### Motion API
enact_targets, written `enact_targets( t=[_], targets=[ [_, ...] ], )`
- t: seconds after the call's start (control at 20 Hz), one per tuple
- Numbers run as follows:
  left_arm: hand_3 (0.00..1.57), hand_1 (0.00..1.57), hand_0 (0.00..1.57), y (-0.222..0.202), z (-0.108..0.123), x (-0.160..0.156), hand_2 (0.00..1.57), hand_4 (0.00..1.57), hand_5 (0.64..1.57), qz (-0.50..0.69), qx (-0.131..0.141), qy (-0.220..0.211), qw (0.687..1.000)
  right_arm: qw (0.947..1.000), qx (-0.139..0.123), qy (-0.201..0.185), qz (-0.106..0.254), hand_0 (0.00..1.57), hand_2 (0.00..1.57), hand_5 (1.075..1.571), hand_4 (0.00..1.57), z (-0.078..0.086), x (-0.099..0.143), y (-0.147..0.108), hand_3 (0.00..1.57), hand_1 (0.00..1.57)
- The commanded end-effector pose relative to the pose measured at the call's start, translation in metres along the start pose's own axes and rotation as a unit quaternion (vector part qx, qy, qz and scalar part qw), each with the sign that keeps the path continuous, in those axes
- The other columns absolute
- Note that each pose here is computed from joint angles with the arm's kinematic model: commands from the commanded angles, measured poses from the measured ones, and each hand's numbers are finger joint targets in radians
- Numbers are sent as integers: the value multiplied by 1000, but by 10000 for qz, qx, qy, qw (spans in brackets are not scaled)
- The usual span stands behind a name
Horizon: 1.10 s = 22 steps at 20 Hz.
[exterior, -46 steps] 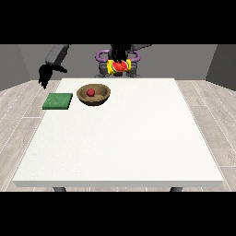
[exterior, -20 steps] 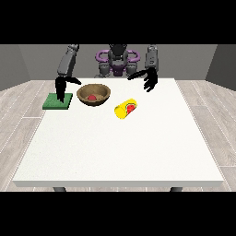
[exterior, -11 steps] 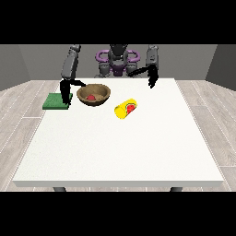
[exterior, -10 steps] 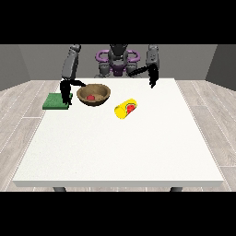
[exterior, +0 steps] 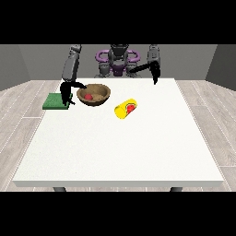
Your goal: Pick the cup and pour the ball into the bowl, then pick the bowl and place it on the pad
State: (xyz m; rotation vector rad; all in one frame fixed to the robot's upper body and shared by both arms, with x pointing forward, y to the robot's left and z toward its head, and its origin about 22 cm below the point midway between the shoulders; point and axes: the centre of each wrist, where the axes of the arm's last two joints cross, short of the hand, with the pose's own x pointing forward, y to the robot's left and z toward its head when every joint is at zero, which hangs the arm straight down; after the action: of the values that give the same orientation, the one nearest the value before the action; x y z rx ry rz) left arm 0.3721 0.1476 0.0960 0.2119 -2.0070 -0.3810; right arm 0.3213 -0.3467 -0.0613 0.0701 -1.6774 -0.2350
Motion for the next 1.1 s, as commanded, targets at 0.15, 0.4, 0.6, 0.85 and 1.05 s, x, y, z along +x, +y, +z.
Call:
enact_targets(
  t=[0.15,0.4,0.6,0.85,1.05],
  targets=[
    [0,0,0,20,14,-23,0,0,1563,53,-148,451,9989,9964,-56,764,-372,0,0,1545,357,-5,-18,39,0,0],
    [0,0,0,43,31,-50,0,0,1564,-92,79,478,9988,9963,89,741,-425,0,0,1551,381,-9,-29,88,0,0],
    [0,0,0,41,18,-24,0,0,1566,-10,-171,413,9990,9825,-540,1776,-158,635,300,1571,558,21,-48,40,0,635],
    [0,0,0,29,15,-18,0,0,1568,185,-87,328,9993,9768,-708,1816,887,1571,1571,1550,1053,20,-47,39,1571,1571],
    [0,0,0,25,23,-33,0,0,1570,91,97,476,9988,9735,-609,1878,1156,1571,1571,1554,1025,-10,-23,53,1571,1571]
  ],
)
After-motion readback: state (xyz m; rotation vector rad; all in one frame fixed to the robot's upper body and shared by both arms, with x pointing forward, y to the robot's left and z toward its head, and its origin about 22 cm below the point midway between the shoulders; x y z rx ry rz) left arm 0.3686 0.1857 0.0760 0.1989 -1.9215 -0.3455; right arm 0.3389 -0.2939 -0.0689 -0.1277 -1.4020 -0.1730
